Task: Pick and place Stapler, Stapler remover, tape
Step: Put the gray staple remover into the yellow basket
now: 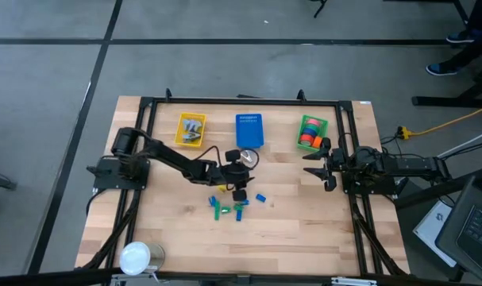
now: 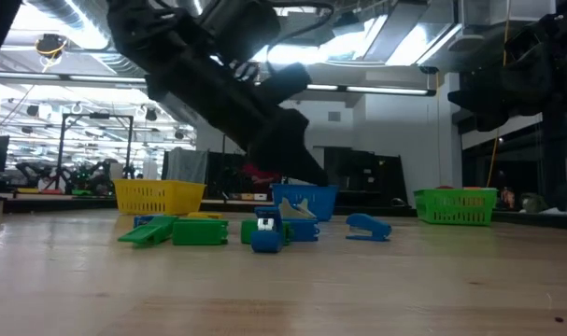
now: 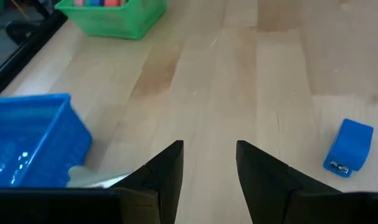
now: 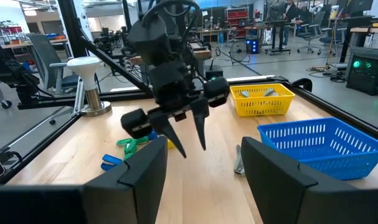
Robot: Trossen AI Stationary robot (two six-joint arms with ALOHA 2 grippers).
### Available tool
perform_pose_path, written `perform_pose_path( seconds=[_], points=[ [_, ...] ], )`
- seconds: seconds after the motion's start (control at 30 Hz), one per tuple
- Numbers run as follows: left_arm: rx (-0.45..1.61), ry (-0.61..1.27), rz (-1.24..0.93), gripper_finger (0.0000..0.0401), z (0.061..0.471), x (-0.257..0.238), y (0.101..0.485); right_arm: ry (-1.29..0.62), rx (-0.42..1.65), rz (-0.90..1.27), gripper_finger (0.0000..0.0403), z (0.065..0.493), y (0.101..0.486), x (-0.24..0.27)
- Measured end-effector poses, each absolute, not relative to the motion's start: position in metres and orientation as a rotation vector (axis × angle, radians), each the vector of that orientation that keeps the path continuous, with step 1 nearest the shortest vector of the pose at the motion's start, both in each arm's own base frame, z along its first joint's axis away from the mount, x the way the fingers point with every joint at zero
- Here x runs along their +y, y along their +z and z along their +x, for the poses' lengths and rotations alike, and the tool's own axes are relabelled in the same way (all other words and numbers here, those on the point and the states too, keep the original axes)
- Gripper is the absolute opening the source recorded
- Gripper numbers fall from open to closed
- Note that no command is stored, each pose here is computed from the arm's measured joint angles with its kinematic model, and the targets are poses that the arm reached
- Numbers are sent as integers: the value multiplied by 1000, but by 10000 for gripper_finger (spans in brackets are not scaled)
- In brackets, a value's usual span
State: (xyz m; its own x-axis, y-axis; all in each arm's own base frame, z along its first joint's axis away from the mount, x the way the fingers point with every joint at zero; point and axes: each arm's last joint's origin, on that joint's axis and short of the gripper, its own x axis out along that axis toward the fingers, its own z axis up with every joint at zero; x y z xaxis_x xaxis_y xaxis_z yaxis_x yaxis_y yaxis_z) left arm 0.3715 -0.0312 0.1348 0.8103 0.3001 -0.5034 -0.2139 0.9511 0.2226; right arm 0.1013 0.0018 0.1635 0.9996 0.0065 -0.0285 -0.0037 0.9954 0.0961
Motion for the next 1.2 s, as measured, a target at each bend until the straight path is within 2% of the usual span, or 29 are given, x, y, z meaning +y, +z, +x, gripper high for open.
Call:
perform_pose_path(
  seconds=[0.33, 0.93, 1.2],
  points=[
    [576, 316, 191, 143, 396, -30, 142, 5, 28, 96, 211, 101, 164, 2],
    [586, 341, 172, 144, 400, -28, 126, 5, 28, 96, 211, 101, 164, 2],
    [585, 356, 184, 159, 400, -28, 126, 5, 29, 96, 211, 101, 164, 2]
  ],
)
